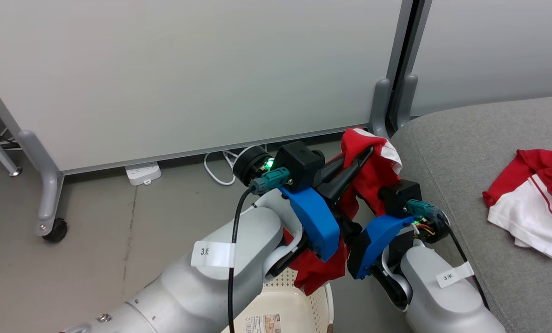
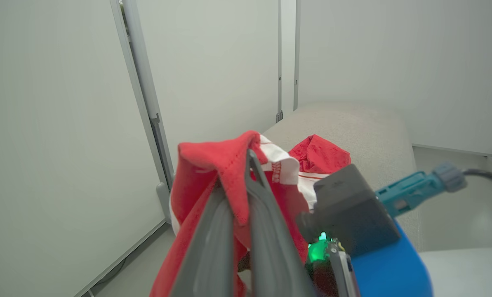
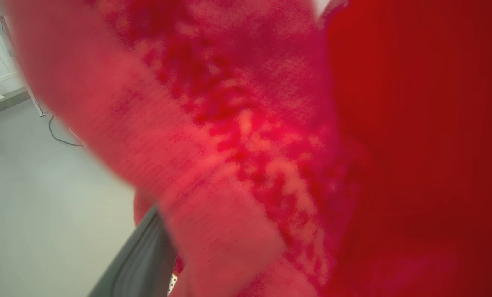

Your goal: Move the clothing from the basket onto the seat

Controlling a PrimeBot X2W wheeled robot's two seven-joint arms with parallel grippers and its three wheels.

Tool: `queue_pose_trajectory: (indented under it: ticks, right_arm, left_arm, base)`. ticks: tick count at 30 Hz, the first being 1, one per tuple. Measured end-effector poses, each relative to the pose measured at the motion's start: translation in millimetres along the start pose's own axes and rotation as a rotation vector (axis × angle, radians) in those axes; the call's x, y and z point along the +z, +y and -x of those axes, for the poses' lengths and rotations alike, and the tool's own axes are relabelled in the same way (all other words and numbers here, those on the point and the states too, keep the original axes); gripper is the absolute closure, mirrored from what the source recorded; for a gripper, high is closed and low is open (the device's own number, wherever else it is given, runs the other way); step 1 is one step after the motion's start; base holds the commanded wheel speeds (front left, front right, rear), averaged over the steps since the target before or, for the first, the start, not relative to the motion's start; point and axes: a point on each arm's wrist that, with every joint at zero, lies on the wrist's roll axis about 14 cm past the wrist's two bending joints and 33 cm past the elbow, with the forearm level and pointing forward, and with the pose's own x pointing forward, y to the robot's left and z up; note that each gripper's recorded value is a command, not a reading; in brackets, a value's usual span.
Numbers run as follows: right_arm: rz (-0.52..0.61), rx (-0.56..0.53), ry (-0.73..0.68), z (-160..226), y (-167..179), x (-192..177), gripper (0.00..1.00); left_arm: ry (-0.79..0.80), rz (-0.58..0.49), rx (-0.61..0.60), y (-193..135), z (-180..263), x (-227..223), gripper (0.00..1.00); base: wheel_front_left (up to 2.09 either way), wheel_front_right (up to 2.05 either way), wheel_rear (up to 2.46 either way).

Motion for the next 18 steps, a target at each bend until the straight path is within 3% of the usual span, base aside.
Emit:
queue_pose_trajectory:
  ticks: [1, 2, 3, 18]
  right_arm:
    - [0.002, 0.002, 0.002, -0.6, 0.2, -0.1, 0.62]
    - [0.003, 0.003, 0.007, -1.0, 0.4, -0.8, 0.88]
    - [0.004, 0.008, 0.004, -1.5, 1.7, -0.1, 1.0]
    - [0.006, 0.008, -0.011, 1.7, 0.6, 2.6, 1.0]
  left_arm:
    - [-0.001, -0.001, -0.002, -0.9, -0.1, 0.5, 1.0]
    - [-0.002, -0.001, -0.004, -1.7, -0.3, 1.0, 1.0]
    - [-0.003, -0.002, -0.006, -2.5, -0.3, 1.4, 1.0]
    - [-0.005, 0.0, -0.012, -6.3, -3.2, 3.3, 1.0]
  base:
    - [0.0, 0.0, 0.0]
    - [0.0, 0.0, 0.0]
    - [0.0, 0.0, 0.0]
    - [0.0, 0.0, 0.0]
